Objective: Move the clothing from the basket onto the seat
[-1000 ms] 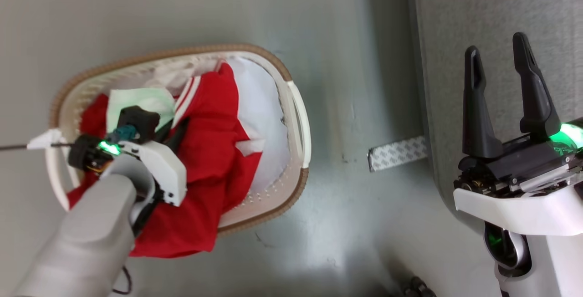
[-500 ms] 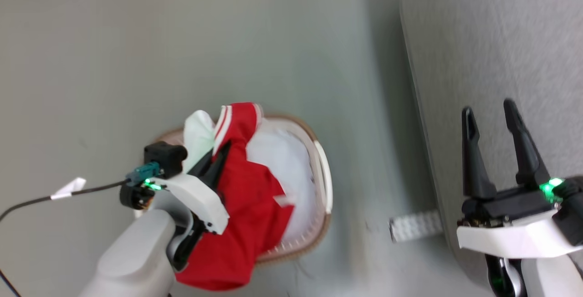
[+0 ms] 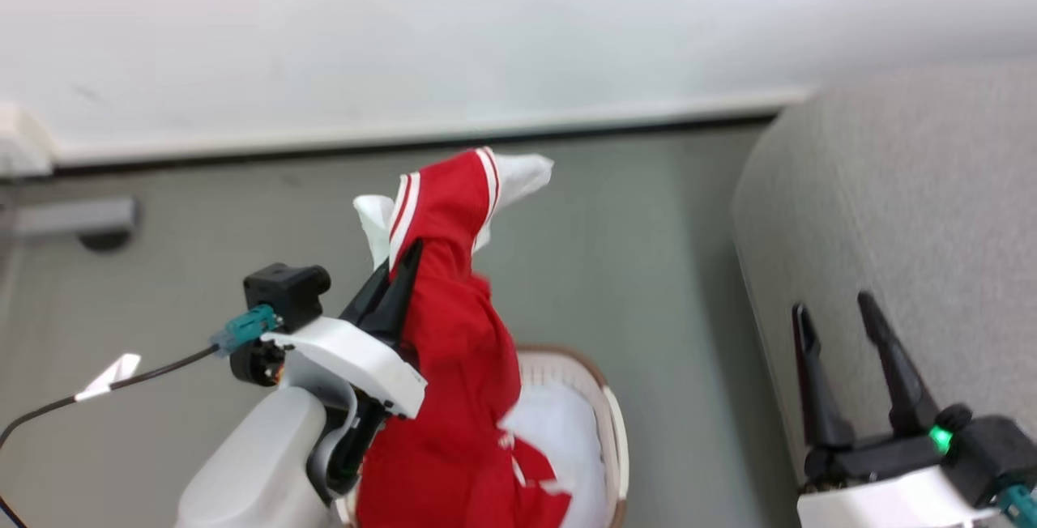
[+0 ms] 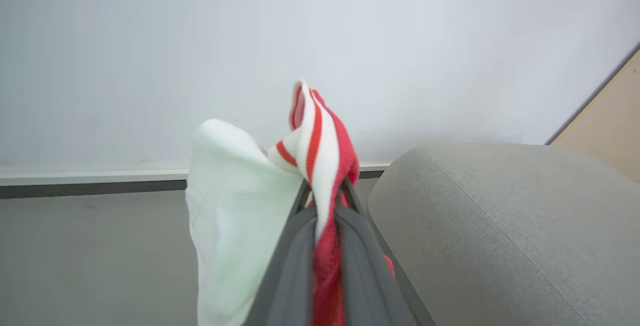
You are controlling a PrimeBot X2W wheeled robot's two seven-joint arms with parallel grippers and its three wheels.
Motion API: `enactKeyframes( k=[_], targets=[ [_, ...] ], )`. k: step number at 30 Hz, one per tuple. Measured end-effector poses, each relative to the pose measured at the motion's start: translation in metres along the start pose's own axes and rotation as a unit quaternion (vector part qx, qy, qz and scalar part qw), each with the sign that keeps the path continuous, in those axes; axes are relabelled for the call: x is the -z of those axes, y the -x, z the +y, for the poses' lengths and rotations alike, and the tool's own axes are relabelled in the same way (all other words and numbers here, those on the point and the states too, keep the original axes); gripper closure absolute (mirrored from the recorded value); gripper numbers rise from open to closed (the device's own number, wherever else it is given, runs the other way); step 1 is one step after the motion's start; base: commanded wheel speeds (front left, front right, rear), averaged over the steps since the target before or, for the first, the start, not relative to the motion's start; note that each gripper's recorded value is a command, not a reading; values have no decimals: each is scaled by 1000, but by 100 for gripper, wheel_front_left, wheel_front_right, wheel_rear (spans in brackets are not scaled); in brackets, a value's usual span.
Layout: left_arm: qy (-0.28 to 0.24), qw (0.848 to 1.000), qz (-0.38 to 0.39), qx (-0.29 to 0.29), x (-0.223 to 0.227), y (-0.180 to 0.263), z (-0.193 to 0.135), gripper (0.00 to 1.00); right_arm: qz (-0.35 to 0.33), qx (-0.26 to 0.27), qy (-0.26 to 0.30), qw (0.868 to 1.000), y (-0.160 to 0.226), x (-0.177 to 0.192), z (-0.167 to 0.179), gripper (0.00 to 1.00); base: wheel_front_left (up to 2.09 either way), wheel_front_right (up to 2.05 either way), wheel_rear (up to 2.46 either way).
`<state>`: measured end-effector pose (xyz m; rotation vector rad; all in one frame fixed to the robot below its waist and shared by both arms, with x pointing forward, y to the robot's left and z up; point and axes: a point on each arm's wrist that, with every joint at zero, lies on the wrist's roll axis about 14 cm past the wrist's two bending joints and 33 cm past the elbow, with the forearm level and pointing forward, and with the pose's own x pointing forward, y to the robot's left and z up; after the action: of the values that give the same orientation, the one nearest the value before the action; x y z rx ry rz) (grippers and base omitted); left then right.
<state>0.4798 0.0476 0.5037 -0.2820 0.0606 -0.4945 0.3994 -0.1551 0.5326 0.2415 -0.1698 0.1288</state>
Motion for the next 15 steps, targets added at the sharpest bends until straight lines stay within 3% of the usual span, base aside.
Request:
enactKeyframes(
  k=[7, 15],
  targets=[
    [-5, 997, -75, 5, -64, 20, -19, 100, -18, -16, -2, 1000, 20, -17, 16, 0, 0, 0, 0],
    [-3, 993, -120, 11, -104, 32, -31, 100, -34, -32, -3, 999, 27, -29, 28, 0, 0, 0, 0]
  ],
)
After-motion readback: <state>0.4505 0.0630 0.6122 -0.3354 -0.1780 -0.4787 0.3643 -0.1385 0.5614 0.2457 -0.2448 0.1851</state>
